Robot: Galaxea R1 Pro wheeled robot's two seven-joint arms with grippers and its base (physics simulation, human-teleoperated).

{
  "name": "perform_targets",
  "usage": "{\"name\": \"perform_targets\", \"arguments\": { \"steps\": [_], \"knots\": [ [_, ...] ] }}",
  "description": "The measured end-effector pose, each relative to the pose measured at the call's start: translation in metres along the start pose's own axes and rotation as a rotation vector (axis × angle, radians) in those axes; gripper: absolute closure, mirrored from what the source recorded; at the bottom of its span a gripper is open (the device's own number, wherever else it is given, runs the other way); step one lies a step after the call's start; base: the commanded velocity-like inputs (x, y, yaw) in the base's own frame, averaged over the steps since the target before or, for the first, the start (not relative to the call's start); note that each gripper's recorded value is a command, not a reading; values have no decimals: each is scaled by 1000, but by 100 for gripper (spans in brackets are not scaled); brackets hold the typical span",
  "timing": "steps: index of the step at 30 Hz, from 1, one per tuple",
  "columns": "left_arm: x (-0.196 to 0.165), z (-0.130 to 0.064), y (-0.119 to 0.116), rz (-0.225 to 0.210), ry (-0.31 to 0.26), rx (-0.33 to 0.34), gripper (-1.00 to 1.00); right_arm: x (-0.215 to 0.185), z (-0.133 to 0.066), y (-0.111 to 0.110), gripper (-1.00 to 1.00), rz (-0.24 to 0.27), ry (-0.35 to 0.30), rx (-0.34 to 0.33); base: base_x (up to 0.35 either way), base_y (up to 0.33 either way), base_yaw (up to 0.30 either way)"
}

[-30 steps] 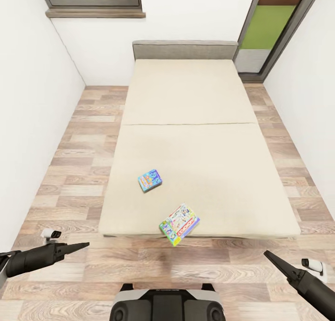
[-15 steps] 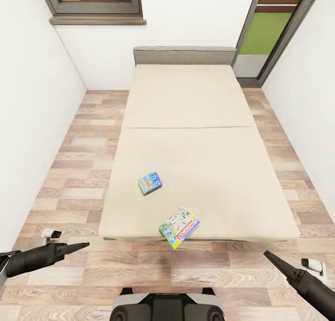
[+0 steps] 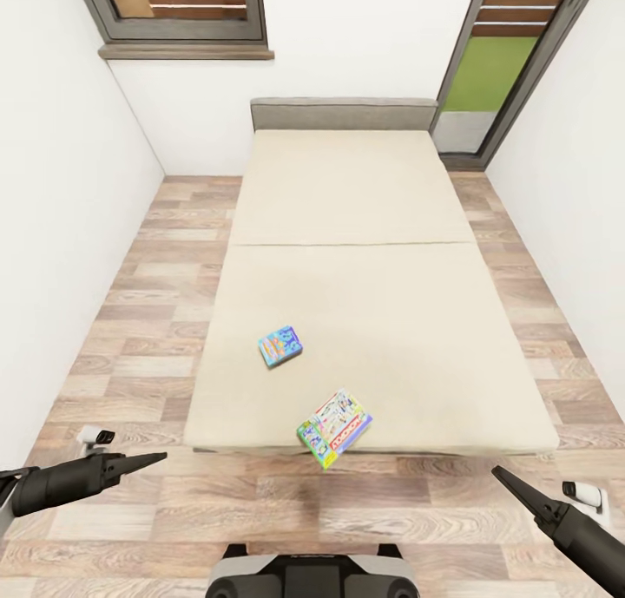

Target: Put all the toys in the child's room - the three board games (two on the bed and one on the table), the two jigsaw puzzles on the table, and the tennis ball on the table - inside the toy box on the table in the child's room.

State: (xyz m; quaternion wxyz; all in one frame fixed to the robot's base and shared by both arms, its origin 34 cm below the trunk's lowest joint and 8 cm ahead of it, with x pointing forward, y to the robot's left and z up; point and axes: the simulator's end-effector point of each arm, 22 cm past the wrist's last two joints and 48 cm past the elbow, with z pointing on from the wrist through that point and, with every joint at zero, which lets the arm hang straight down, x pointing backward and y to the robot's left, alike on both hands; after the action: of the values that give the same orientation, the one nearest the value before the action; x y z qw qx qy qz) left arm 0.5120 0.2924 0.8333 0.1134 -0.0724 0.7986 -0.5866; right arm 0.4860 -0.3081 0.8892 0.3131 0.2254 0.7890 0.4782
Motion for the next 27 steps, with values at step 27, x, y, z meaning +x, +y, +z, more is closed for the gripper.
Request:
{"name": "perform_targets", "arguments": {
  "steps": [27],
  "knots": [
    [-9, -4, -16, 42, -12, 7, -100, -8, -3, 15, -100, -29, -21, -28, 0, 0, 0]
  ]
}}
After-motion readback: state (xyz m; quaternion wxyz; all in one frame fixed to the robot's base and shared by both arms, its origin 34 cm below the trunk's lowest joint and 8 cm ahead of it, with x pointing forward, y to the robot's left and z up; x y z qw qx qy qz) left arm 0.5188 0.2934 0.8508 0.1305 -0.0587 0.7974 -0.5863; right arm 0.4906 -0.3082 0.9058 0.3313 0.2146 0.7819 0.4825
